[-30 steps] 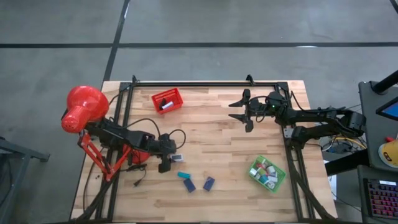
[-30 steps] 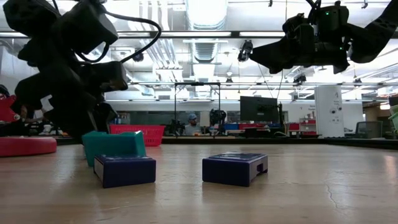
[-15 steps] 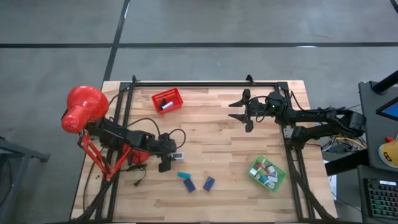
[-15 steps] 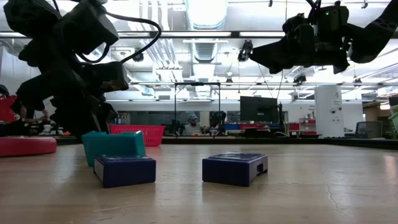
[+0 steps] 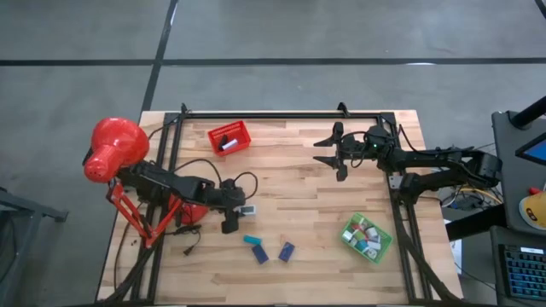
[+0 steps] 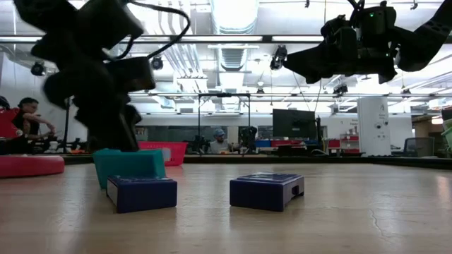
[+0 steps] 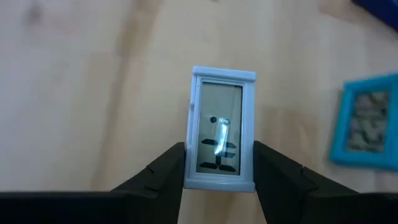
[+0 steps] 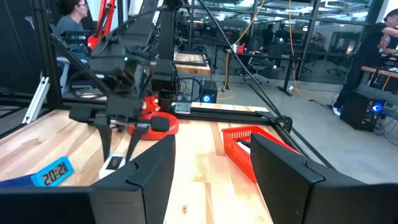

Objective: Pick & Place Office items
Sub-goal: Put the white digital clock into the red bin

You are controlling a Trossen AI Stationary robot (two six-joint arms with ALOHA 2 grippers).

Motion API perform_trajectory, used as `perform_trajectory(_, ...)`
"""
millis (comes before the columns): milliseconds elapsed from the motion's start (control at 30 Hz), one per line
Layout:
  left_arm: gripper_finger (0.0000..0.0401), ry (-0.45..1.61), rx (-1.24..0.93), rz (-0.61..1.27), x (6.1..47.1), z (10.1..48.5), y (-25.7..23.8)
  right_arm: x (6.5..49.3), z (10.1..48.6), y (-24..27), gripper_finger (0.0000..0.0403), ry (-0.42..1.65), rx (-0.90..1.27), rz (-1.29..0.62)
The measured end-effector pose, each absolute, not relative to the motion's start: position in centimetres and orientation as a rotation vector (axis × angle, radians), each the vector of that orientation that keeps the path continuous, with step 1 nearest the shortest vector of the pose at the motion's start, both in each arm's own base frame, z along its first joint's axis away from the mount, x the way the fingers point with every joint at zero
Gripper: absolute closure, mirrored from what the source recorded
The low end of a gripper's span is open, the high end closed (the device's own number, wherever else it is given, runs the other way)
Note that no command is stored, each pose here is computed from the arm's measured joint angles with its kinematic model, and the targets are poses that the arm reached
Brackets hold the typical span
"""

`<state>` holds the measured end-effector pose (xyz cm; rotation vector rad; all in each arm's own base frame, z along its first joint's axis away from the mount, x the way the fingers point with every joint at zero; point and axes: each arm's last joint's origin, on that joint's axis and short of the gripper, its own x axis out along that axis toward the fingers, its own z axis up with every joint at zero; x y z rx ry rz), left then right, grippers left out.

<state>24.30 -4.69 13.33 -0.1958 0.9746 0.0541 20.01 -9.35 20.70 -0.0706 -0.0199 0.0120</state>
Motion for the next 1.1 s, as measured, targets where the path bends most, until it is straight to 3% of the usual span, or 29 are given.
perform_trajectory(567, 0.0235, 0.937, -0.237, 0.372, 27.0, 19.6, 5.7, 20.0, 20.7, -9.4, 0.0199, -0.019, -0.07, 0.012)
perform_trajectory(1100, 0.0234, 0.892, -0.465, 0.802, 21.1, 20.4, 18.1, 20.0, 20.7, -9.4, 0.0199, -0.019, -0.07, 0.012)
